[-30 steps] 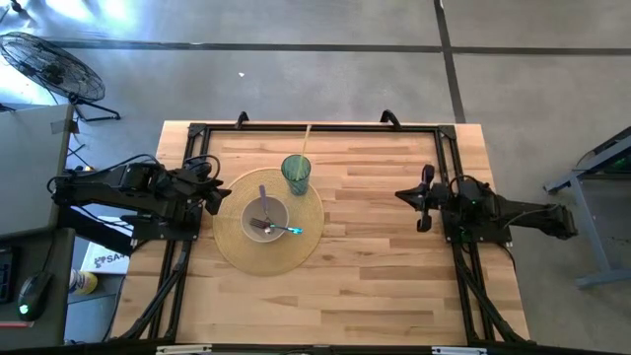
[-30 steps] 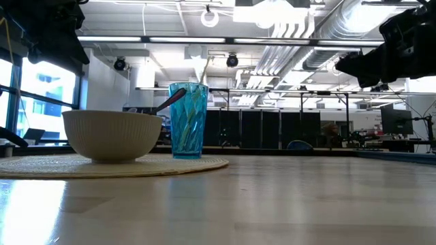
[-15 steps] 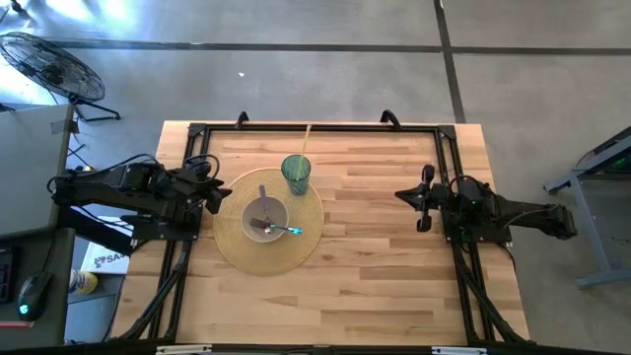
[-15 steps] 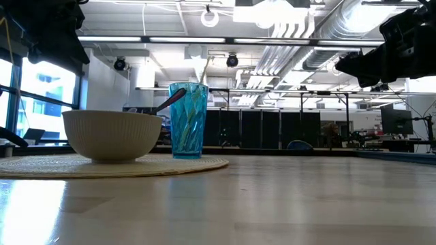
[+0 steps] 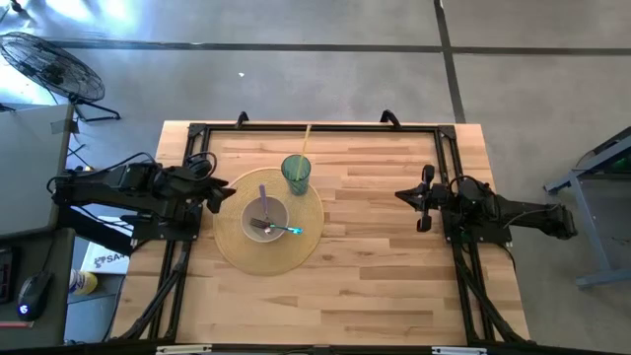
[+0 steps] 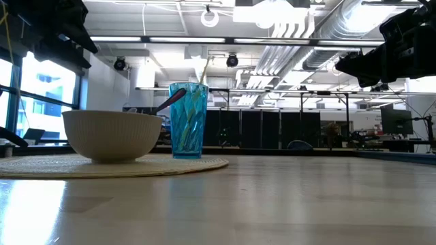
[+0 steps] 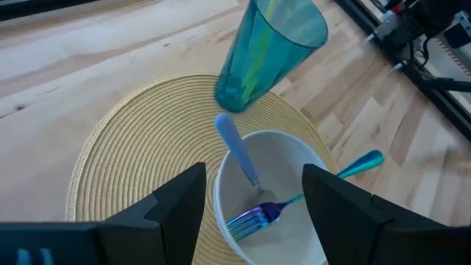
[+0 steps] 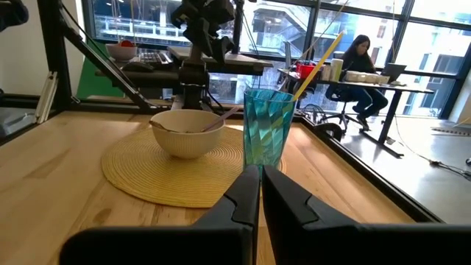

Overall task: Pick & Place Utensil
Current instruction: Return to Home Position

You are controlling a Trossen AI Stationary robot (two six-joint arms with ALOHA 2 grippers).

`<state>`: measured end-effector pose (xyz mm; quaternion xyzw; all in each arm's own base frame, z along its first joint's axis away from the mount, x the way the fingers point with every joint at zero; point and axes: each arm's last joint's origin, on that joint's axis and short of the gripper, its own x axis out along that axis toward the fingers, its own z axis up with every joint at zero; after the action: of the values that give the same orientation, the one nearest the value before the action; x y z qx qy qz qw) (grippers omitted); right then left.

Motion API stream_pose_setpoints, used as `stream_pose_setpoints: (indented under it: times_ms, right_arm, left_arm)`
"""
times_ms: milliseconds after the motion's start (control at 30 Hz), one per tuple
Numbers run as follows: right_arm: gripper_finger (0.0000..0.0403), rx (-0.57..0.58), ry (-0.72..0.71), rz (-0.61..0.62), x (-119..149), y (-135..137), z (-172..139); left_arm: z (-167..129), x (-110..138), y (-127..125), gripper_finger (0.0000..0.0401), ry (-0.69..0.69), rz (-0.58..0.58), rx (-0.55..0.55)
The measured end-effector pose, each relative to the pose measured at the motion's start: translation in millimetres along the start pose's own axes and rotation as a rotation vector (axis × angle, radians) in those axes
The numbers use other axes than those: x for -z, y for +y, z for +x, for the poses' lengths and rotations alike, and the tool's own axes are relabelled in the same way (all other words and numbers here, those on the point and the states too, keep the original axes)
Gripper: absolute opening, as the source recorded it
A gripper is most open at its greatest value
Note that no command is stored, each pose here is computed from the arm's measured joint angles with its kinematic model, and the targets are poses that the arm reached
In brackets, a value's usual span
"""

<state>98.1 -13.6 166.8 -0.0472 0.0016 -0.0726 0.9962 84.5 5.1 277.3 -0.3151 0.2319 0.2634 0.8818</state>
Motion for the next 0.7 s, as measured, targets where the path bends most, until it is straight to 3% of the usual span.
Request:
stream_pose_setpoints:
  times_ms: [133,233,333,400,567,700]
  right_arm:
    - [0.0012,0.0,0.0,0.0,0,0,0]
    - [0.0012,0.0,0.0,0.0,0,0,0]
    - [0.0012,0.0,0.0,0.0,0,0,0]
    - [0.0012,0.0,0.0,0.0,0,0,0]
    - [0.0012,0.0,0.0,0.0,0,0,0]
    - [0.0012,0.0,0.0,0.0,0,0,0]
  left_arm:
    - [0,-4,-3,0.0223,-0.043,-0.126,0.021]
    - [6,0,-4,0.0223,-0.037,-0.024,0.056]
    - [22,12,-2,0.0223,-0.082,0.111,0.165]
    - [33,21,-2,0.0223,-0.136,0.202,0.282]
    - [54,51,3,0.0223,-0.212,0.422,0.696]
    - [59,63,10,0.0223,-0.305,0.53,0.813]
